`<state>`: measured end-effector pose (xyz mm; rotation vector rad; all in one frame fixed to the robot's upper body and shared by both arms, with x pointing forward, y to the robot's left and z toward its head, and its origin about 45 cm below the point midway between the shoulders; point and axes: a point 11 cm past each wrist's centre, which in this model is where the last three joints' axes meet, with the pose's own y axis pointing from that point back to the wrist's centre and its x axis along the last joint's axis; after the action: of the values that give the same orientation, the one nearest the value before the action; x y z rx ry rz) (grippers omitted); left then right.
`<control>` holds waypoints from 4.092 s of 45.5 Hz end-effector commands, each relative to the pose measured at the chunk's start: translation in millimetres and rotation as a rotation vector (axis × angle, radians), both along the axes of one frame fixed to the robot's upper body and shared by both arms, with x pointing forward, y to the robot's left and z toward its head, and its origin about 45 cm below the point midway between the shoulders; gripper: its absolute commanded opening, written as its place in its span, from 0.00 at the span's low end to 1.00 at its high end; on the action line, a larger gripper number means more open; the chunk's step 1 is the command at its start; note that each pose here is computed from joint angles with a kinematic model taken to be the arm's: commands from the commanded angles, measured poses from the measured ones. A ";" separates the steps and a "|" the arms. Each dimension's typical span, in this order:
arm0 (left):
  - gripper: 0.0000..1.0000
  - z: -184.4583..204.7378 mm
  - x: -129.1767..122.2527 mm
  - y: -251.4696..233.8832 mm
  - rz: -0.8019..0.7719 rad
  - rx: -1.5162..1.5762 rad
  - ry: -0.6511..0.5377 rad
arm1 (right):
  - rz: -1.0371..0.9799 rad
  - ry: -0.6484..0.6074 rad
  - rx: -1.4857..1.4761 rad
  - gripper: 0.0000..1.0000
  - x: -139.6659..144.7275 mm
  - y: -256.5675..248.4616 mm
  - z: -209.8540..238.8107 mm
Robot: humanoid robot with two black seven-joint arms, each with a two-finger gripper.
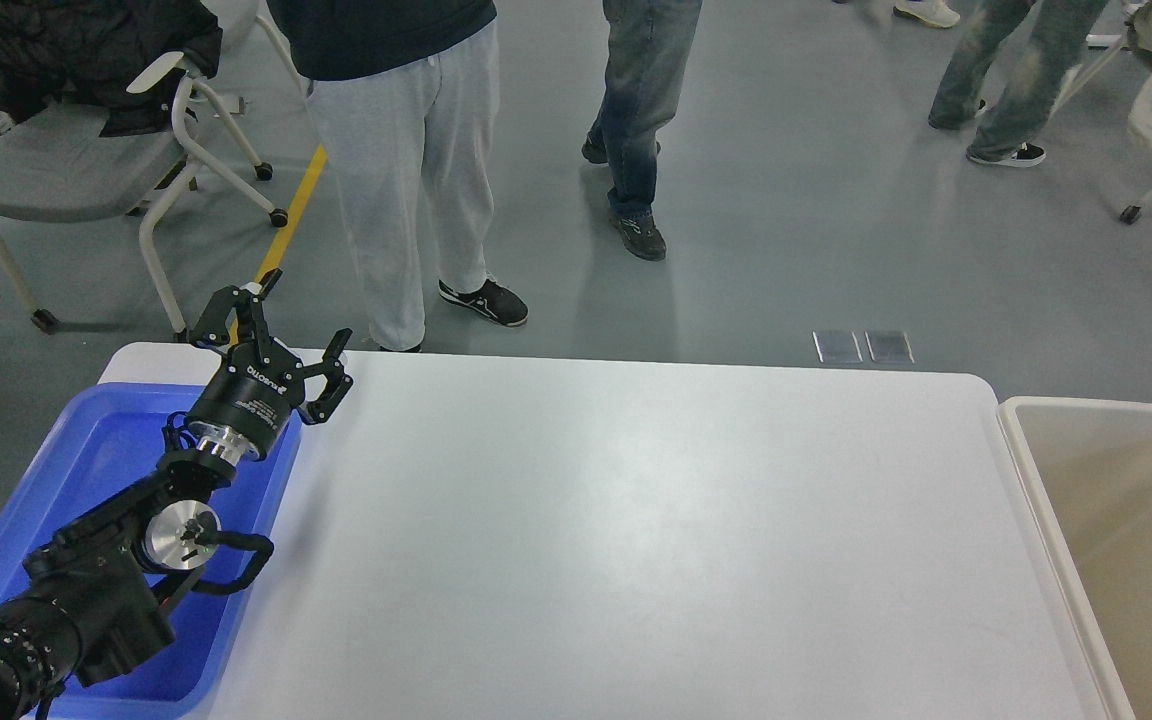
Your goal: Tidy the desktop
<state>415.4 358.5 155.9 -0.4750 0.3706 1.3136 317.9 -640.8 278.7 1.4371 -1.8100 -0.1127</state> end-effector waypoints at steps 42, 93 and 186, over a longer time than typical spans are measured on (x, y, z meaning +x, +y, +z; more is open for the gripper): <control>1.00 0.0 0.0 0.0 0.000 -0.001 0.000 | -0.464 0.043 0.250 0.00 -28.7 47.5 -188.3; 1.00 0.0 0.0 0.0 0.000 -0.001 0.000 | -0.457 -0.018 0.385 1.00 -12.6 69.1 -194.5; 1.00 0.0 0.0 0.0 0.000 -0.001 0.000 | 0.034 -0.326 1.509 1.00 112.1 355.1 -142.3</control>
<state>415.4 358.4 155.9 -0.4757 0.3710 1.3137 434.3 -279.5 151.4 2.6036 -1.8905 -1.5403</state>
